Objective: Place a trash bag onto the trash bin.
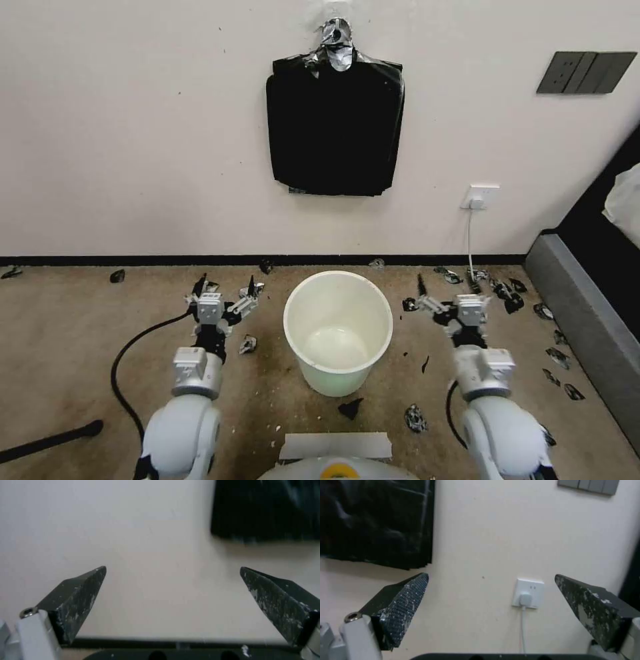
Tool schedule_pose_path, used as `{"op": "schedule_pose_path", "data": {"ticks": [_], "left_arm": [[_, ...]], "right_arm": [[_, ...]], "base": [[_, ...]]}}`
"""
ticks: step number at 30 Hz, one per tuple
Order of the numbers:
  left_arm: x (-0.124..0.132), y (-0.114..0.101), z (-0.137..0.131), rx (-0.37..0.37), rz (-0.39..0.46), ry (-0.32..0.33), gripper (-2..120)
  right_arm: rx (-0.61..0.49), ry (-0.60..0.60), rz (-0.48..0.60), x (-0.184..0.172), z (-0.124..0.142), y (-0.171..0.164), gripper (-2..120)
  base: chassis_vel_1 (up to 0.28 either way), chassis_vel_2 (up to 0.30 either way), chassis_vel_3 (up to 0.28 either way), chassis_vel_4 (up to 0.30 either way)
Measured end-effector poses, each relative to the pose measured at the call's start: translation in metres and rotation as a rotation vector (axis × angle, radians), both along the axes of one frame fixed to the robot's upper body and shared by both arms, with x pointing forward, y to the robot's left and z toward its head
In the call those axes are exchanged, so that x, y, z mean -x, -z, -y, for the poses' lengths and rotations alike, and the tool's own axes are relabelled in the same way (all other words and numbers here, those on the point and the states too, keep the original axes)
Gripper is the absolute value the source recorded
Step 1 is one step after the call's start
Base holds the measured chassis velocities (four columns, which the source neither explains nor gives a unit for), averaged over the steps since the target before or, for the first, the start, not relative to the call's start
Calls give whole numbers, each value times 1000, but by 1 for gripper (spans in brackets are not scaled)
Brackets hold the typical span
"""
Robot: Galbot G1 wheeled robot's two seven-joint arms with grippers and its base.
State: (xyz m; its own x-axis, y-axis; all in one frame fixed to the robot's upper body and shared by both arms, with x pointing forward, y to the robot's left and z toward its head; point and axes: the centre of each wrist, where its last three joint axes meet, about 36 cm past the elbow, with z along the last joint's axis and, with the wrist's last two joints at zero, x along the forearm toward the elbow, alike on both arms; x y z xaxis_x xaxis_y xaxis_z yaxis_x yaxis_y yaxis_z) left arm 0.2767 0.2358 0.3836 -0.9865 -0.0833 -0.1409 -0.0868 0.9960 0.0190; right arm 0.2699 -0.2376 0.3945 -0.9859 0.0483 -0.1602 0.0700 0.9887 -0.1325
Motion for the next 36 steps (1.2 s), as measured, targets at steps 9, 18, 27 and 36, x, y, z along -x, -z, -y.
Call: {"op": "schedule_pose_path", "data": {"ticks": [9, 18, 27, 36], "left_arm": [[4, 4, 9, 13, 31, 8, 100], [11, 5, 5, 23, 2, 91, 100], [22, 2, -1, 20, -9, 119, 100], [31, 2, -5, 23, -21, 85, 100]], "right_arm": [[-17, -17, -36, 7, -7, 14, 100], [-139, -82, -39, -7, -13, 14, 100], [-565, -402, -52, -95, -30, -58, 100], [-1044, -638, -81, -202, -59, -155, 100]], "base": [[0, 0, 0, 0], [0, 0, 0, 0], [0, 0, 0, 0], [0, 0, 0, 0]]}}
